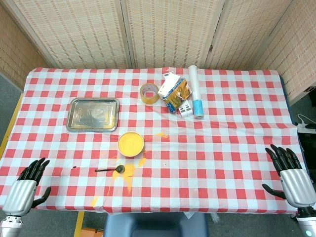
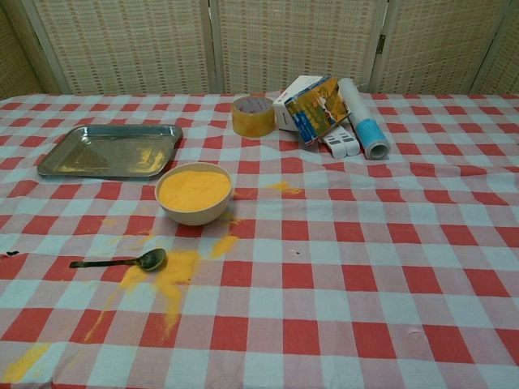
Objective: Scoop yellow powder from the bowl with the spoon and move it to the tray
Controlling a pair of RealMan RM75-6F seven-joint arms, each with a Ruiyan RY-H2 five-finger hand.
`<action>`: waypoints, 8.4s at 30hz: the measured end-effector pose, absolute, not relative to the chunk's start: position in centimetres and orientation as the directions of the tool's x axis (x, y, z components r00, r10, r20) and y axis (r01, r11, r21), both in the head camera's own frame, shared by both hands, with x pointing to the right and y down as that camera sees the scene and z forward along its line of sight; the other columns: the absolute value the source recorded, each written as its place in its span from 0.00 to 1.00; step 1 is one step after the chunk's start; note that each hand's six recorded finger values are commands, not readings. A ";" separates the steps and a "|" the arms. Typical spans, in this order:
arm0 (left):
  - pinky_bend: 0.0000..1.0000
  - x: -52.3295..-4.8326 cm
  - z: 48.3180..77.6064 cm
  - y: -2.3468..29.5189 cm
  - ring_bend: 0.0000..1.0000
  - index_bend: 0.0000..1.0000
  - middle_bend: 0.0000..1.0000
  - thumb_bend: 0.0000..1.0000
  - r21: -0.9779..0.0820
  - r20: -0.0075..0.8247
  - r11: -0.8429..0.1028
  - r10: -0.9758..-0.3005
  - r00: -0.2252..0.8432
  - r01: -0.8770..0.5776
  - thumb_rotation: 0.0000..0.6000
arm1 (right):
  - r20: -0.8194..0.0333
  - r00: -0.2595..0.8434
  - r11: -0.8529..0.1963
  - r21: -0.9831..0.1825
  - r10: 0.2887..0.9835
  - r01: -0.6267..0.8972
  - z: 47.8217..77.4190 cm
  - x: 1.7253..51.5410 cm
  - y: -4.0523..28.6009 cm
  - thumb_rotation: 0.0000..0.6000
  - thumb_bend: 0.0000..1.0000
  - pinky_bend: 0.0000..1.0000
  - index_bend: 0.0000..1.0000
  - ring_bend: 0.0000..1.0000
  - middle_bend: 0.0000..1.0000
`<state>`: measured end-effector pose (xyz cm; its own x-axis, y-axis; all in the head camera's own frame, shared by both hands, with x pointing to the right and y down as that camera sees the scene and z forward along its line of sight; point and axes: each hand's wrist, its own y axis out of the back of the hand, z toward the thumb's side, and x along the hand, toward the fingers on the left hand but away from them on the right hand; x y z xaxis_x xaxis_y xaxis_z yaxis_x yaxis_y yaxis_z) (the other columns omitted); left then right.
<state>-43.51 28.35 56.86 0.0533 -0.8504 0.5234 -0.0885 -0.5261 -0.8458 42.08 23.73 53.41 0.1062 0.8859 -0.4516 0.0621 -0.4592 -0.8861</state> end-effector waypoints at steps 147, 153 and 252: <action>1.00 -16.1 70.2 14.3 1.00 0.60 1.00 0.47 -0.877 0.402 -0.304 -0.889 0.220 0.372 1.00 | -0.429 0.041 -0.429 -0.884 0.902 0.187 52.4 45.0 21.8 1.00 0.04 0.00 0.00 0.00 0.00; 1.00 -16.4 71.1 14.5 1.00 0.56 1.00 0.47 -0.863 0.417 -0.314 -0.885 0.208 0.395 1.00 | -0.419 0.029 -0.417 -0.888 0.907 0.192 52.2 45.3 21.7 1.00 0.04 0.00 0.00 0.00 0.00; 1.00 -27.3 73.7 16.3 1.00 0.45 1.00 0.45 -0.978 0.207 -0.171 -0.855 0.475 0.119 1.00 | -0.414 0.078 -0.420 -0.902 0.907 0.100 52.4 42.9 23.7 1.00 0.04 0.00 0.00 0.00 0.00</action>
<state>-27.27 16.34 73.69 0.4755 -0.8549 0.2075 0.1186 -0.1714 -0.9780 42.91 23.70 52.41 0.0780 0.9070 -0.4138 0.1004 -0.4201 -0.9019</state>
